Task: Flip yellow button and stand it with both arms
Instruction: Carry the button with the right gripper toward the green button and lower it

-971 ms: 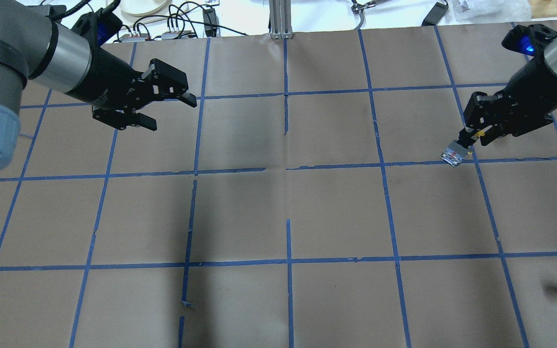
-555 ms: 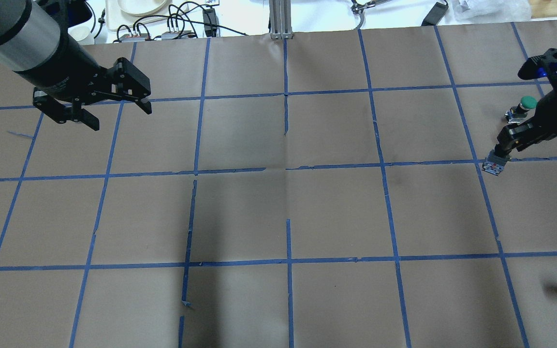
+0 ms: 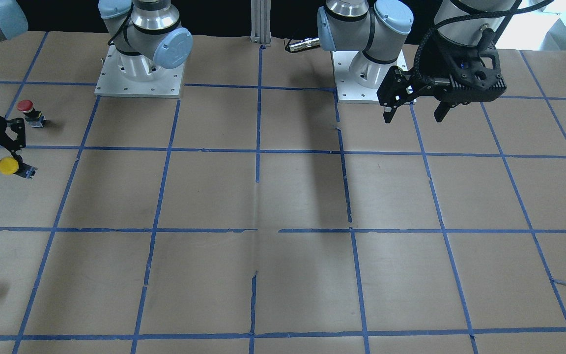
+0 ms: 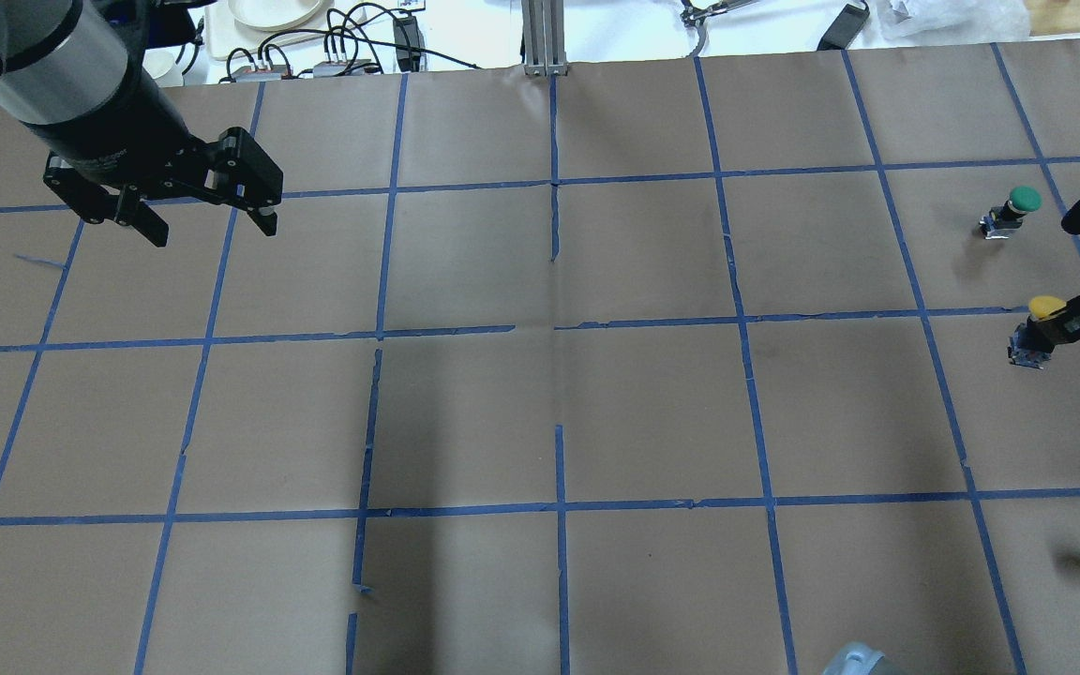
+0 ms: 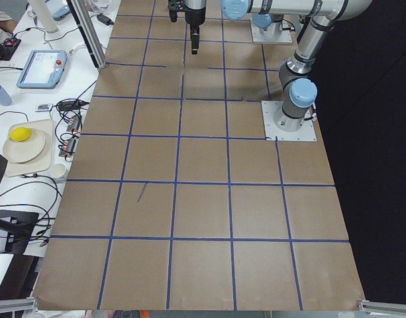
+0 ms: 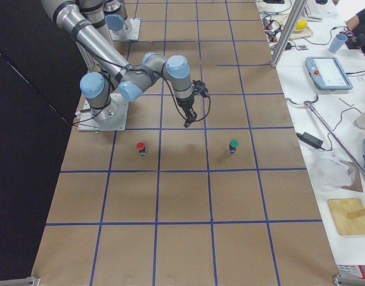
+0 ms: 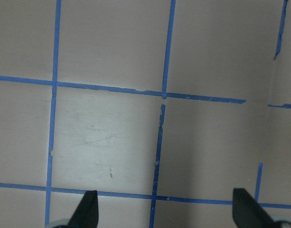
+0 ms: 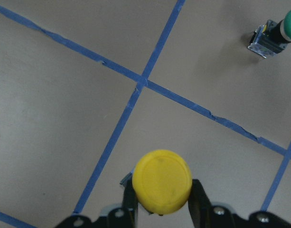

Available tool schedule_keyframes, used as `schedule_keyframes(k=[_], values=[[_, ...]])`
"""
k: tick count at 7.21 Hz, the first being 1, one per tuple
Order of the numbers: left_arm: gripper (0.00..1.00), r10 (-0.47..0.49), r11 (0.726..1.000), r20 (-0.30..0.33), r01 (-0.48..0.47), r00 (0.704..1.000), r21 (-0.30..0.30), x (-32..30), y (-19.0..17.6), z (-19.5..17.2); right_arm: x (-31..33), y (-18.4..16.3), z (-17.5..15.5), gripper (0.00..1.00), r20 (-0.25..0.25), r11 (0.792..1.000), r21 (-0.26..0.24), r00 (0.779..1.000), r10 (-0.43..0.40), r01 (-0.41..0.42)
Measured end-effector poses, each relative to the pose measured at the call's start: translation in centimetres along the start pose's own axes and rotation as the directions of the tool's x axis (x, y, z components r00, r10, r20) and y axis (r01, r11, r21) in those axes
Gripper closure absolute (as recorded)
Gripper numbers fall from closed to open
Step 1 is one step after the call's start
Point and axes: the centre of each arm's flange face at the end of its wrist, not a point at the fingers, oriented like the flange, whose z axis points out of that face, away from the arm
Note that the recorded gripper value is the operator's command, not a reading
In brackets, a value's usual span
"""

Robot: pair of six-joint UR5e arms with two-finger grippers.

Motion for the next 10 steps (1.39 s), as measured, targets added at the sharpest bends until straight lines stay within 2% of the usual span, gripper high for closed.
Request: schedule_keyframes(k=[2, 6, 8, 10], values=[[0.00, 0.031, 0.999, 0.007, -0.031, 0.999, -0.009, 0.0, -1.3, 0.5, 1.6, 1.6, 1.4, 0.91, 0.009, 0.998, 0.033, 0.999, -0.048, 0.048], [0.00, 0.034, 0.999, 0.053, -0.034, 0.998, 0.000, -0.6, -2.0, -0.2, 6.9, 6.1, 6.8, 0.92, 0.035, 0.983, 0.132, 0.990, -0.133, 0.127], [0.00, 0.035, 0.999, 0.057, -0.035, 0.998, -0.002, -0.6, -2.2, -0.1, 7.4, 6.5, 7.5, 0.91, 0.037, 0.968, 0.180, 0.982, -0.184, 0.174], [0.00, 0.037, 0.999, 0.060, -0.037, 0.998, -0.002, -0.6, -2.2, 0.0, 7.4, 6.6, 7.6, 0.90, 0.030, 0.956, 0.194, 0.972, -0.232, 0.222]])
